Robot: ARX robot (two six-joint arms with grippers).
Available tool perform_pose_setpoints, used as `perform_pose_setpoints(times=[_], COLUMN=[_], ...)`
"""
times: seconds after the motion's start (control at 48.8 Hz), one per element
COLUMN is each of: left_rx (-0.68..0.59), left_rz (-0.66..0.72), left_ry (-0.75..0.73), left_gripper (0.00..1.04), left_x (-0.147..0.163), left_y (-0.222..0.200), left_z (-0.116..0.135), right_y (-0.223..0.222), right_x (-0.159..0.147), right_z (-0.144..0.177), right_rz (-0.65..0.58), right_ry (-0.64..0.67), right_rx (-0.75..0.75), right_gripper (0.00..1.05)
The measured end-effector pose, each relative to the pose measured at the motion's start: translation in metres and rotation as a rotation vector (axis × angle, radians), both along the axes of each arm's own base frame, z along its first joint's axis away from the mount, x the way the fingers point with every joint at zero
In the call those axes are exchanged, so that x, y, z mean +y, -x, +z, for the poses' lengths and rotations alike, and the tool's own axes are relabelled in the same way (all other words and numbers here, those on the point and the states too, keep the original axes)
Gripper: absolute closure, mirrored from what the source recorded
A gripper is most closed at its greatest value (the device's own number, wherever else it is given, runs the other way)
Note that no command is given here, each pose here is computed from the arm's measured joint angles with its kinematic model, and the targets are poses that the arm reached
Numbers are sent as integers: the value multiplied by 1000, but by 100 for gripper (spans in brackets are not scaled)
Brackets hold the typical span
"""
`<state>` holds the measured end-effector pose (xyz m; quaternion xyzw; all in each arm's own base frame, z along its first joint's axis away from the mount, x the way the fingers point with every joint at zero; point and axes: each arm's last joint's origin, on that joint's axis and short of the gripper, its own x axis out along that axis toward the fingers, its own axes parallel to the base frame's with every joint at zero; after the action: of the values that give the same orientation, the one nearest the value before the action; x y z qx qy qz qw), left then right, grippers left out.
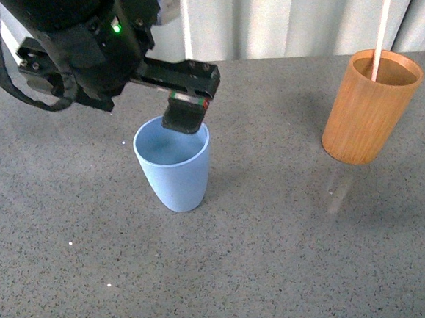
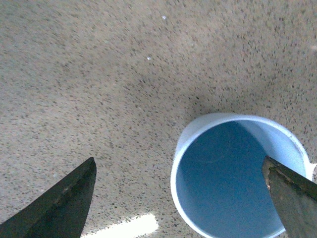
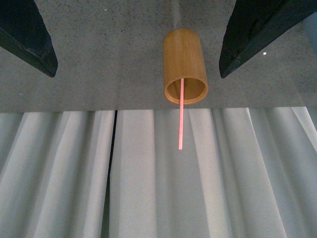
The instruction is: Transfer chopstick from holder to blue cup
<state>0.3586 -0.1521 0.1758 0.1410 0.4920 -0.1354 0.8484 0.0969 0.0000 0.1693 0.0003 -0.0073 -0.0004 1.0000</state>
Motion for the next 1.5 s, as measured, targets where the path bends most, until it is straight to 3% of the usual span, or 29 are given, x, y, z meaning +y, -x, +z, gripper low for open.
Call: perform_pose_setpoints(times=[0.184,0.266,0.389,0.492,0.615,0.696,0.819,1.209,1.495], left_rx=[-140,-260,-654,-771,-750,-927,-1027,-1020,-1028], left_rz=[36,62,235,284,287,297,285,282,291], left_ry=[63,206,346,387,373,333,331,307,299], left_gripper=[7,7,7,7,8,24,42,100,101], left_x=[19,35,79,92,89,94,106,131,140], left_y=[-5,-2,24,36,34,45,71,133,164], left_z=[32,62,107,121,108,93,80,36,20], right_y=[0,0,0,0,0,0,0,0,0], right_x=[0,0,0,0,0,0,0,0,0], right_z=[0,0,0,0,0,0,0,0,0], right_rz=[0,0,0,1,2,1,-1,1,2], right_ry=[0,0,0,0,0,0,0,0,0], right_rx=[0,0,0,0,0,0,0,0,0], right_gripper=[10,10,10,10,10,10,10,10,10])
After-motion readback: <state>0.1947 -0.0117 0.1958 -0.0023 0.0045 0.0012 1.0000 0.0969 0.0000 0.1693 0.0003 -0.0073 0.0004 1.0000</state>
